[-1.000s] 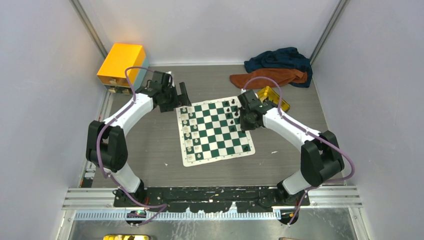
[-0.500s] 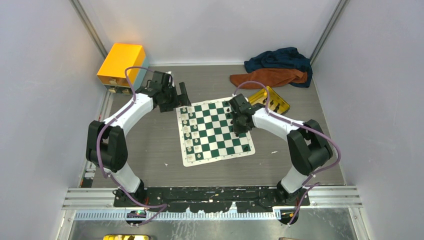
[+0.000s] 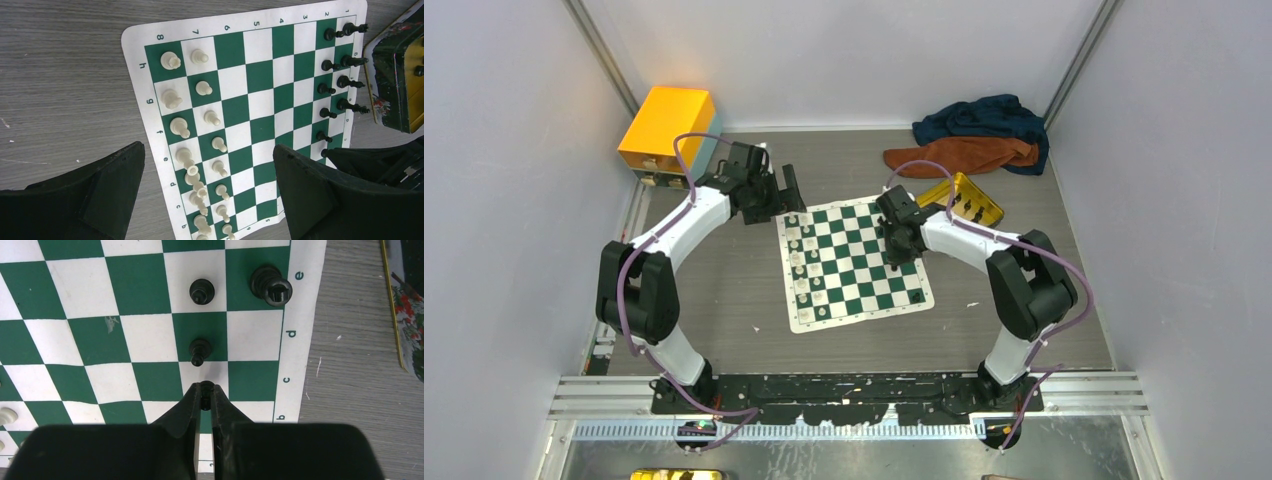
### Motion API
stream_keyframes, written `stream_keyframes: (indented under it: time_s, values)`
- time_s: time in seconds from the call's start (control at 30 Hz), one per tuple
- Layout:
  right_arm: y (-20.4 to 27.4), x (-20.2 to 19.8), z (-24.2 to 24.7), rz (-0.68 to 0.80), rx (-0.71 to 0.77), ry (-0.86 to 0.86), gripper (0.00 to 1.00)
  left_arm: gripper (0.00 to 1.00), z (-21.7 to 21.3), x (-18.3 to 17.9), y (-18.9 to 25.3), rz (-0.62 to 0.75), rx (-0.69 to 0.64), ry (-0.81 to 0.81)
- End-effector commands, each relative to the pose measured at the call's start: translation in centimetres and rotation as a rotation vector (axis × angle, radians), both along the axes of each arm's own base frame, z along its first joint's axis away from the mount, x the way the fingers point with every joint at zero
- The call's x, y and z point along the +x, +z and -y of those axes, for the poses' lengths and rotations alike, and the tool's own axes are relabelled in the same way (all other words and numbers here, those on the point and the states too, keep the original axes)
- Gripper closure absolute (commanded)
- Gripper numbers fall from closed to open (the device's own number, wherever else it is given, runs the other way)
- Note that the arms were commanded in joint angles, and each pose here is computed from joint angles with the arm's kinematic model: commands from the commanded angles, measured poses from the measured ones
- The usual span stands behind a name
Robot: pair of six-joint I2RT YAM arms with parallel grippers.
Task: Set up the chess pieces on the board
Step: Place the chess piece on the chessboard.
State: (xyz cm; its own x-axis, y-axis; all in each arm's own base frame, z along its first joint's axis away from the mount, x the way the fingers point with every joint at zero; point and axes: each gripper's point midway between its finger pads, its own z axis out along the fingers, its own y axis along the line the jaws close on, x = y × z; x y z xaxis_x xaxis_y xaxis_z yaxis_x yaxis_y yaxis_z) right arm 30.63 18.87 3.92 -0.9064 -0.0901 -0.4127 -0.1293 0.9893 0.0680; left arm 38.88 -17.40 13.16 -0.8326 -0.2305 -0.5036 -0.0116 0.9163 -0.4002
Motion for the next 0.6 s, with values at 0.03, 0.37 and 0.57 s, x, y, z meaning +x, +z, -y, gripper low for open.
stream_keyframes:
  time_s: [0.03, 0.37, 0.57]
  values:
    - [1.0, 1.6, -1.4, 0.05, 0.027, 0.009, 0.99, 0.0, 0.2, 0.6, 1.7, 0.06, -0.007, -0.007]
    - [0.3, 1.3, -1.6, 0.029, 0.022, 0.009, 0.91, 0.0, 0.2, 0.5, 1.3, 0.053, -0.005, -0.012]
    - [0.3, 1.1, -1.5, 0.025, 0.019, 0.008, 0.79, 0.0, 0.3, 0.6, 1.2, 0.049, -0.008, -0.011]
